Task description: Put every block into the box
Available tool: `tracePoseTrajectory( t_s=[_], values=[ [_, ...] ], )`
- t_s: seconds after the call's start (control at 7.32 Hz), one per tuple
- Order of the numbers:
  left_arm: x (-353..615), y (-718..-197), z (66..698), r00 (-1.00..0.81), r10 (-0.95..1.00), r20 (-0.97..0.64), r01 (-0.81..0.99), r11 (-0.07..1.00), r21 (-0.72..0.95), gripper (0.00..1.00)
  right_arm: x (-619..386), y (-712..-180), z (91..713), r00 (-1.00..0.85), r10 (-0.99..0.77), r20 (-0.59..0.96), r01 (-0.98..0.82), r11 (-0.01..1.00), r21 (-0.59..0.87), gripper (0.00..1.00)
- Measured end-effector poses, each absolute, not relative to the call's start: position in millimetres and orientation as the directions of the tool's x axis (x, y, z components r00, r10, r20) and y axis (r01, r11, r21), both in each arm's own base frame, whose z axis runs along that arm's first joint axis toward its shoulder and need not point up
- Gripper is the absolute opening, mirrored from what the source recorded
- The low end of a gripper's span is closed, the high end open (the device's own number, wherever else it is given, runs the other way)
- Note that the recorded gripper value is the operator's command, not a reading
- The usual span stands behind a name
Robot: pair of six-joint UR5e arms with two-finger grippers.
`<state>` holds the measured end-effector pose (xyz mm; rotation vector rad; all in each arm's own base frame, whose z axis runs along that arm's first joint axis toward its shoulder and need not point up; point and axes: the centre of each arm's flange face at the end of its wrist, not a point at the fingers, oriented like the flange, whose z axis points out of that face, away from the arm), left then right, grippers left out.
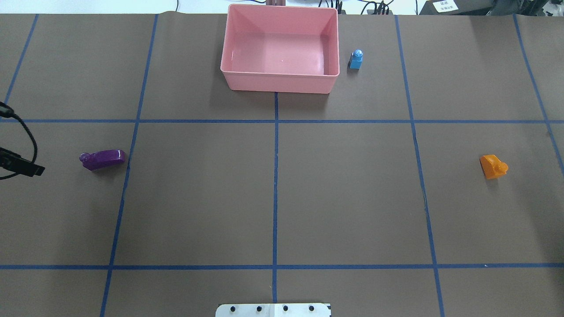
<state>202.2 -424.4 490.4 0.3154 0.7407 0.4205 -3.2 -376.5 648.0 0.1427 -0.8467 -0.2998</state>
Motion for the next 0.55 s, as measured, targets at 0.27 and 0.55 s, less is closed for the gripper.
tracePoseTrajectory(
  t_s=[0.27, 0.55],
  values=[
    [247, -454, 487, 0.634, 0.619, -0.464, -0.367, 0.769, 0.524, 0.99, -23, -393, 653, 0.608, -0.342, 0.716, 0.244, 0.939, 0.242, 1.0],
    [285, -477, 485, 0.583, 0.702, -0.41, -0.44, 0.696, 0.567, 0.95, -42, -410, 660, 0.595, -0.361, 0.718, 0.278, 0.931, 0.238, 1.0]
  ],
)
